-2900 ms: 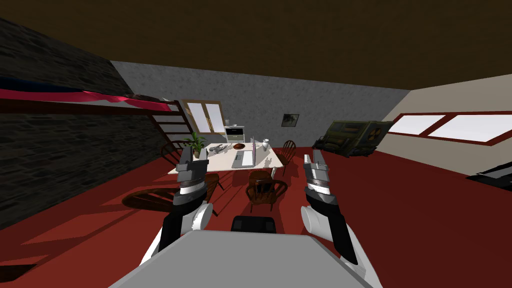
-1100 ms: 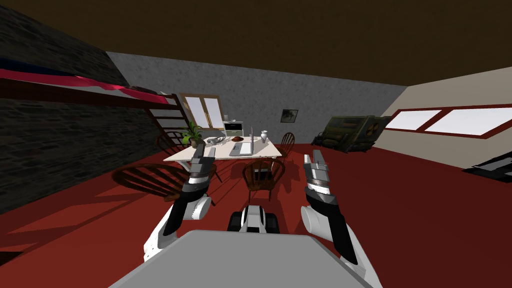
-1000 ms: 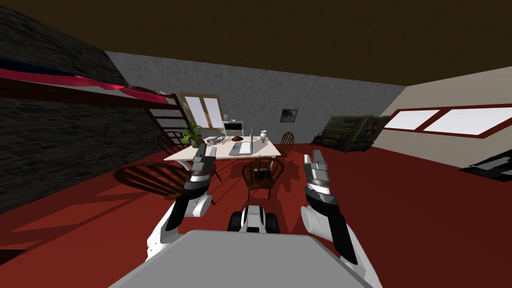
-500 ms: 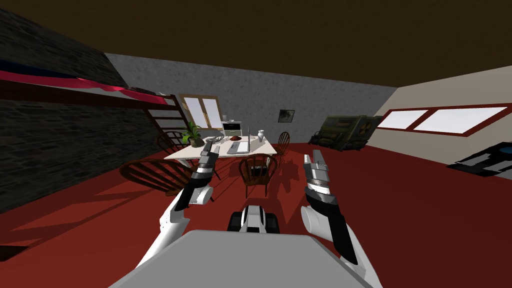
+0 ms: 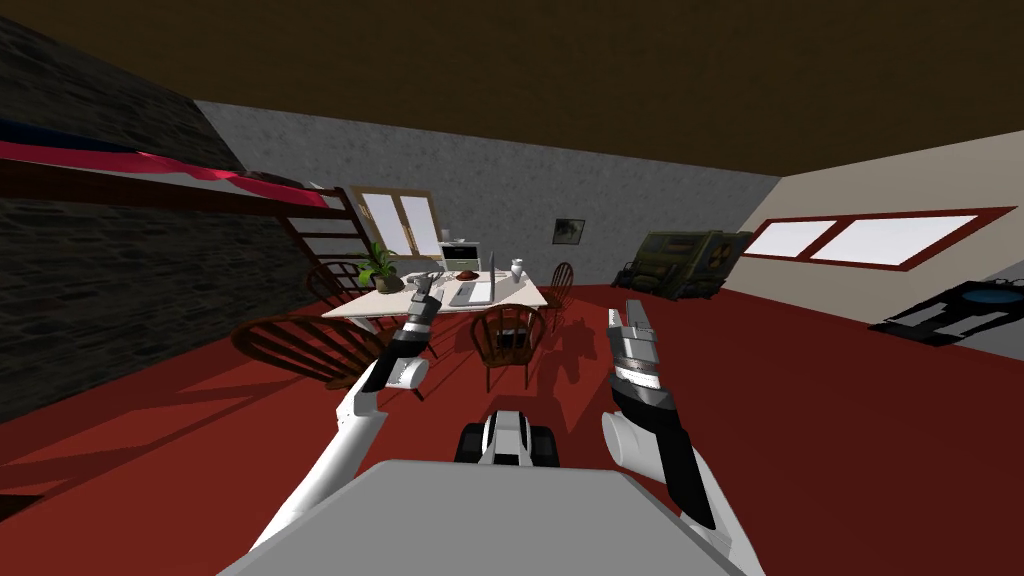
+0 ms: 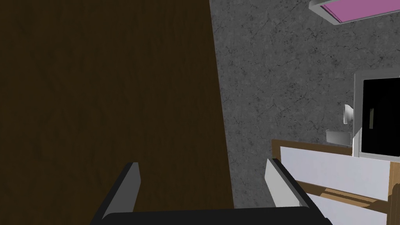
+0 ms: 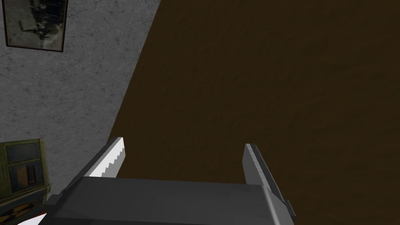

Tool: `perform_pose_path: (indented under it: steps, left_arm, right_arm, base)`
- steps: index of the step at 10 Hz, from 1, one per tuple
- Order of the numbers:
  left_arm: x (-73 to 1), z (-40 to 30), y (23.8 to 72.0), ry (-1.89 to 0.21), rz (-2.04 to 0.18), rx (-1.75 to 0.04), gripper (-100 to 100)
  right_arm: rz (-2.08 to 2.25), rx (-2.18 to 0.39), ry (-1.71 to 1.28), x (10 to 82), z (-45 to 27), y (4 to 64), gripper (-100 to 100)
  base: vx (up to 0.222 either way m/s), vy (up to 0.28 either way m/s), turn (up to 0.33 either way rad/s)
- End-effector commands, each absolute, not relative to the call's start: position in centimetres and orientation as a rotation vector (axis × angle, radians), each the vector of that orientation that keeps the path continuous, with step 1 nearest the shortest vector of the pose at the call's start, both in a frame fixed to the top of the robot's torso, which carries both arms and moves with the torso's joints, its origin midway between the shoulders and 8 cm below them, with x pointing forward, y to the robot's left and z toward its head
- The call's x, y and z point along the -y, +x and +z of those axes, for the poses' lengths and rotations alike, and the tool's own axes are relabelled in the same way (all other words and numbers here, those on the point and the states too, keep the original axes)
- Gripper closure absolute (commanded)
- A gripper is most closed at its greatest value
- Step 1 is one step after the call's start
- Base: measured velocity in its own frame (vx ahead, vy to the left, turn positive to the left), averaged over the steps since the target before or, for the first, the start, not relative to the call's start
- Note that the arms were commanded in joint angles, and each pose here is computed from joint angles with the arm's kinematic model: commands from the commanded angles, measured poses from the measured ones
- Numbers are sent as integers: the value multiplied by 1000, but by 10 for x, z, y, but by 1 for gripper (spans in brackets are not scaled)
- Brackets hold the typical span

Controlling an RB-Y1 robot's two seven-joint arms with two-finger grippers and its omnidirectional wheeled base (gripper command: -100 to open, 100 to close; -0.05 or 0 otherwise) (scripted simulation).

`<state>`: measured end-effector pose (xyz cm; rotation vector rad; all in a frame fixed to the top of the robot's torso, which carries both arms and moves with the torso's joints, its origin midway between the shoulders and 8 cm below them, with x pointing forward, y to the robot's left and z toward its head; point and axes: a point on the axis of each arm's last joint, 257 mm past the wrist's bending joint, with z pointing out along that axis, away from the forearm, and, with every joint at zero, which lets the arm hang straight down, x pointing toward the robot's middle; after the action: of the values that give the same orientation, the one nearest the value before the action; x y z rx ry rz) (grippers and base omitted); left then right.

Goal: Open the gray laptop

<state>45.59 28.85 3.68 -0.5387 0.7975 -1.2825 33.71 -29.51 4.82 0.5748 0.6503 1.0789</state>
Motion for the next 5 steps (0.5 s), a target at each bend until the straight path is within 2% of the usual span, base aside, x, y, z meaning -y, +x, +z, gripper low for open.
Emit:
perform_pose_path:
  steps: [1, 5]
  left_arm:
    - [-295, 34, 477, -567, -1275, -829, -100]
    - [-314, 25, 524, -639, -1235, -918, -100]
  right_arm:
    - [1079, -650, 575, 295, 48, 337, 0]
    - [1079, -650, 575, 295, 48, 337, 0]
  base:
    - [-26, -65, -17]
    - [-21, -93, -38]
